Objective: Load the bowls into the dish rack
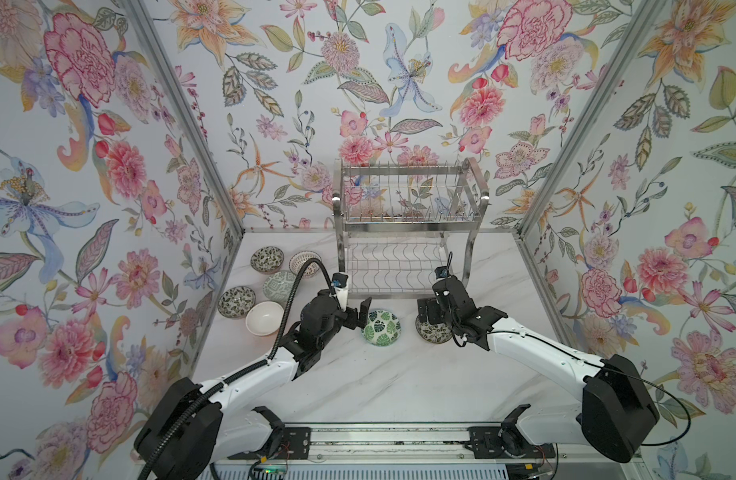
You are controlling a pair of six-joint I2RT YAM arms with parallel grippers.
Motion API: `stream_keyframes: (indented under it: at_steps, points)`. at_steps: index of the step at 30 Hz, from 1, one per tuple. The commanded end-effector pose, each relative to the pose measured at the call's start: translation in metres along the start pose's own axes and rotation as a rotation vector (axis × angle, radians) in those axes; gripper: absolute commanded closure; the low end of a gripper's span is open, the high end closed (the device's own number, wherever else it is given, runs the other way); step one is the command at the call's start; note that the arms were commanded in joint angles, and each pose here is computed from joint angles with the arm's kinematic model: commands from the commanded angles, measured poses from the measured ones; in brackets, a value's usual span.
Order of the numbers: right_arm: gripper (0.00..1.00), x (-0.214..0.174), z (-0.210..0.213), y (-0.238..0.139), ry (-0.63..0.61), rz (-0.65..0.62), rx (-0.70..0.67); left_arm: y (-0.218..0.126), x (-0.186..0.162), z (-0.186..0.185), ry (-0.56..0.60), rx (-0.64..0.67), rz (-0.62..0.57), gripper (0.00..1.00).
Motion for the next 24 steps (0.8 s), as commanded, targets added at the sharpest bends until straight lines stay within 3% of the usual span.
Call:
stream_keyframes:
  at_steps: [1, 14, 24]
  points:
    - [0.00, -0.021, 0.013, 0.012, 0.020, 0.087, 0.038, 0.005, -0.004, -0.011, -0.020, -0.056, -0.001, 0.01]
    - [0.18, -0.049, 0.030, 0.045, -0.006, 0.188, 0.030, 0.011, -0.033, -0.027, -0.015, -0.138, 0.075, 0.01]
    - [0.42, -0.057, 0.030, 0.052, -0.024, 0.216, 0.016, 0.015, -0.037, -0.036, -0.009, -0.204, 0.082, 0.01]
Point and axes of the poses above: each gripper's point midway between its finger pads, its own y axis out along the fingers, its own z axis along the line the jaws close on, x = y × z, the point moved 8 cm from there along -y, back along the fingers, and after that the axes turned 2 degrees about y, right-handed, at the moved point
